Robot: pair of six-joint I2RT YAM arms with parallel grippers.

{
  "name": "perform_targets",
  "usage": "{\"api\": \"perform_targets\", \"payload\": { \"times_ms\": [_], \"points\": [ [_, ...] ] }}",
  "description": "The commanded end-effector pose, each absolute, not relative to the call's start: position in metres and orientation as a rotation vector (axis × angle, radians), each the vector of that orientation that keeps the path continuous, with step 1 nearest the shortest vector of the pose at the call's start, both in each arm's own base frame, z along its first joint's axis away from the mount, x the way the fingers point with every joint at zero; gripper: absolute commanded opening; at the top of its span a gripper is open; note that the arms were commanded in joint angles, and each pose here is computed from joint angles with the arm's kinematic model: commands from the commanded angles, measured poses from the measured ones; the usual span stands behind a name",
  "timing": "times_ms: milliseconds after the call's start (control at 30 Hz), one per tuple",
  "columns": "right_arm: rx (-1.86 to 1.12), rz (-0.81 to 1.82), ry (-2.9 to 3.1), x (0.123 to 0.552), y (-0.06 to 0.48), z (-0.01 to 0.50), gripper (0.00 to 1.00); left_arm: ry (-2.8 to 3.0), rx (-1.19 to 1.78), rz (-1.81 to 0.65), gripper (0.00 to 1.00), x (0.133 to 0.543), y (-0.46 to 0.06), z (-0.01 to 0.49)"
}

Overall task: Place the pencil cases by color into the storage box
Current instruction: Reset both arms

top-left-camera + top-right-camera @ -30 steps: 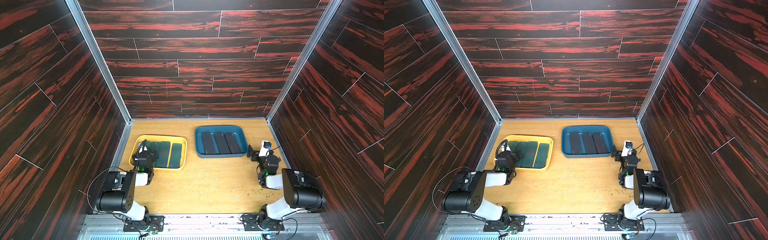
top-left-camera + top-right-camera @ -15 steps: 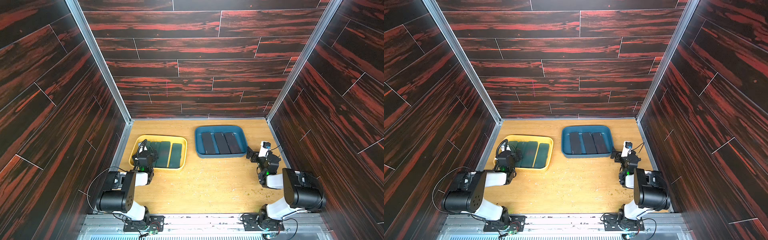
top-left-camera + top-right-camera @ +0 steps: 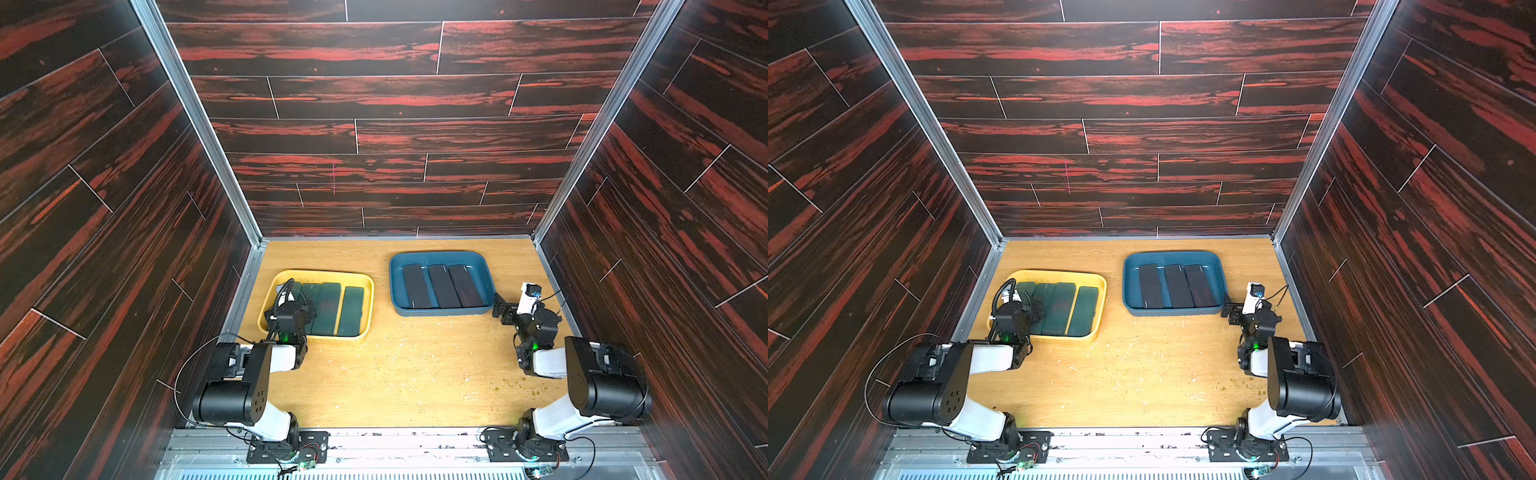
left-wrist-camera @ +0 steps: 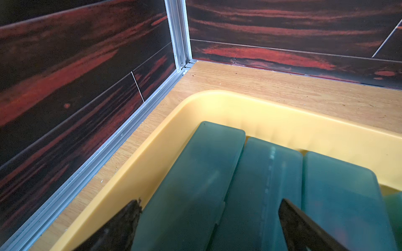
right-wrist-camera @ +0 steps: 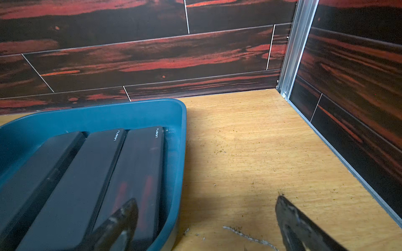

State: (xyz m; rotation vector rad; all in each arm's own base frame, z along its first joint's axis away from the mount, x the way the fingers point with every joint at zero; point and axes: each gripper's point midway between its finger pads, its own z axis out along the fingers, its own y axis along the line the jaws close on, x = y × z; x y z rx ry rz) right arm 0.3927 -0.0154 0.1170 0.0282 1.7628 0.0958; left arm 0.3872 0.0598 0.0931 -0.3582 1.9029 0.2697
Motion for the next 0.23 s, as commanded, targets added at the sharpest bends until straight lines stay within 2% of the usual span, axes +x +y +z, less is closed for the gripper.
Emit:
{"api": "perform_targets", "payload": {
  "times_ms": [0,200],
  "points": [
    [0.032,0.107,1.773,0.3922,-0.0137,0.115,0.99,1.886,-0.371,0.279,1.0,0.3893,0.0637,0.0976],
    [0.033,0.108,1.772,0.3916,-0.0134,0.1151,0.99,1.888,-0.37,0.28,1.0,0.3892,0.0637,0.0971]
  ]
}}
